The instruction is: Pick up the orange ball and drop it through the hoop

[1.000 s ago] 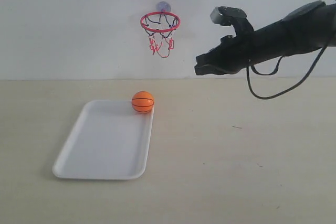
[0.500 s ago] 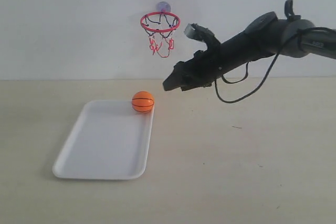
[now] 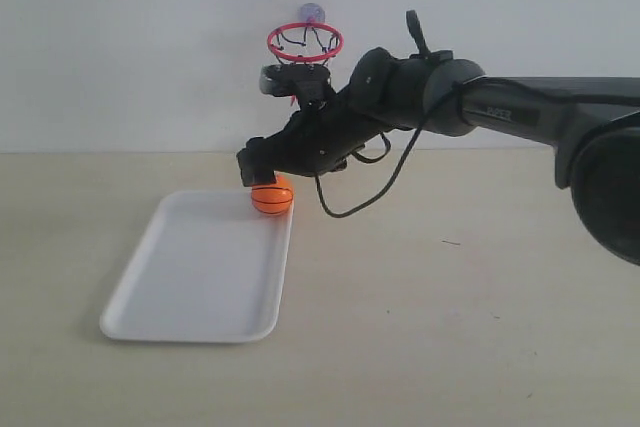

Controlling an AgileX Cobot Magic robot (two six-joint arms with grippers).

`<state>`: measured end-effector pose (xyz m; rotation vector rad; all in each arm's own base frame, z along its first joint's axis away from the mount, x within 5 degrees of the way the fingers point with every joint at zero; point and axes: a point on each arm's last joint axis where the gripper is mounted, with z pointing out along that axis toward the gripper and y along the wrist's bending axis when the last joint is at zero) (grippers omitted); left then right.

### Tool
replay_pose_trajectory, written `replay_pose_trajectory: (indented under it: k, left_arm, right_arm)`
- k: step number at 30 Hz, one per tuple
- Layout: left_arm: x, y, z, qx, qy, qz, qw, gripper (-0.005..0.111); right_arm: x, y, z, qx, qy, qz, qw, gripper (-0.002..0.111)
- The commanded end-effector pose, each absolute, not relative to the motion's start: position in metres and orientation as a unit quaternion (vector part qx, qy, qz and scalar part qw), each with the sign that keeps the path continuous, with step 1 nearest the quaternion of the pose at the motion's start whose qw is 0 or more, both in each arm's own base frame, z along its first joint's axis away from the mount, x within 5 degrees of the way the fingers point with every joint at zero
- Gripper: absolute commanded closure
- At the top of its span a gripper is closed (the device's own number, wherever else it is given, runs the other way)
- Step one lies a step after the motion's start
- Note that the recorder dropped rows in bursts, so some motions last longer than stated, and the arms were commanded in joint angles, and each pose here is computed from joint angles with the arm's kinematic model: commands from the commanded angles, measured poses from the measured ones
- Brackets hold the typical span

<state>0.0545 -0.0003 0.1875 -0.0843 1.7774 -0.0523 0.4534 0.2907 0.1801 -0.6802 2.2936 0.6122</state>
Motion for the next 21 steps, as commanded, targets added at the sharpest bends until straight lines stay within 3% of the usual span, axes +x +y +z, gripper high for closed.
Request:
replay_pose_trajectory:
  k: [1, 12, 21]
  left_arm:
    - [0.055, 0.000, 0.187, -0.042, 0.774, -0.025, 0.632, 0.103]
    - [0.055, 0.000, 0.187, -0.042, 0.774, -0.025, 0.632, 0.103]
    - [0.055, 0.000, 0.187, -0.042, 0.774, -0.025, 0.632, 0.103]
  right_arm:
    - [0.457, 0.288, 0.184, -0.247, 0.877, 0.226, 0.343, 0.029]
    - [0.460, 0.288, 0.157, -0.291, 0.875, 0.195, 0.335, 0.029]
    - [0.466, 0.289, 0.159, -0.277, 0.865, 0.192, 0.372, 0.029]
